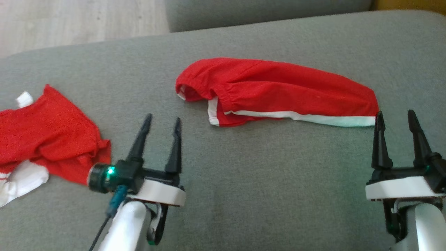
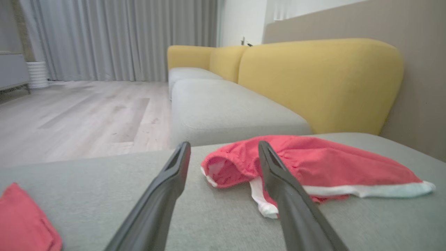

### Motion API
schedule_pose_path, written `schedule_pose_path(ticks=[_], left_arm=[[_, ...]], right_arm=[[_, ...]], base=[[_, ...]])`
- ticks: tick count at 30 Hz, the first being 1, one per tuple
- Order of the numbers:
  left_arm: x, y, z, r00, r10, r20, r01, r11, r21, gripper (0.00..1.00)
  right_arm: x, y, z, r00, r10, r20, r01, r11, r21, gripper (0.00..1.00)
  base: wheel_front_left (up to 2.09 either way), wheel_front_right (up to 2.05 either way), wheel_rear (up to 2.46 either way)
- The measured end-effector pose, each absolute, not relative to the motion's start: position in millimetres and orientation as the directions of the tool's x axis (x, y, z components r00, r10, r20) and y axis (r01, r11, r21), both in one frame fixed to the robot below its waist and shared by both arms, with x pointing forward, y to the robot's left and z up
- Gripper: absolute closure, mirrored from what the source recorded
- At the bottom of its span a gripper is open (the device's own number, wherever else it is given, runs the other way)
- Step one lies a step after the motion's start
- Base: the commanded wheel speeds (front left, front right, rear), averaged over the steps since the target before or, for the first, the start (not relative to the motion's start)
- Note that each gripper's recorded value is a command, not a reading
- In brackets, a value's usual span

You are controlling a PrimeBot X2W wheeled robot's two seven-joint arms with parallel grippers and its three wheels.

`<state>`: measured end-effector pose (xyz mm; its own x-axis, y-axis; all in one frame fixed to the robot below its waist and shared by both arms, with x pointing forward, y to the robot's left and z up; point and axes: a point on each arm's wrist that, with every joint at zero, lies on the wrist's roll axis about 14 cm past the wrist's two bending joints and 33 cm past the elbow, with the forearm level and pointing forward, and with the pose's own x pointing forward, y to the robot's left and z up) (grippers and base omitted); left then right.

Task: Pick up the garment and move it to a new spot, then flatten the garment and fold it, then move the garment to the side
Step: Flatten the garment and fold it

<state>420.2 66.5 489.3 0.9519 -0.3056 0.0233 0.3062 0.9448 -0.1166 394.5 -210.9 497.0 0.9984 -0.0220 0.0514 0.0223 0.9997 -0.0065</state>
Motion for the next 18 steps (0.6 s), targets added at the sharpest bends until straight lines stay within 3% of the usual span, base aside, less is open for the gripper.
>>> schedule_pose_path(ticks=[8, 18], left_arm=[[431.3, 16.3, 443.1, 0.851, -0.506, -0.141, 0.499, 0.862, -0.086, 0.00], [460.6, -5.2, 410.2, 0.782, -0.569, -0.253, 0.575, 0.816, -0.059, 0.00]], right_arm=[[395.5, -224.9, 490.5, 0.998, -0.061, 0.033, 0.062, 0.998, -0.018, 0.00], [402.9, -236.2, 477.8, 0.996, -0.092, -0.001, 0.092, 0.995, -0.027, 0.00]], base=[[0.00, 0.00, 0.00], [0.00, 0.00, 0.00]])
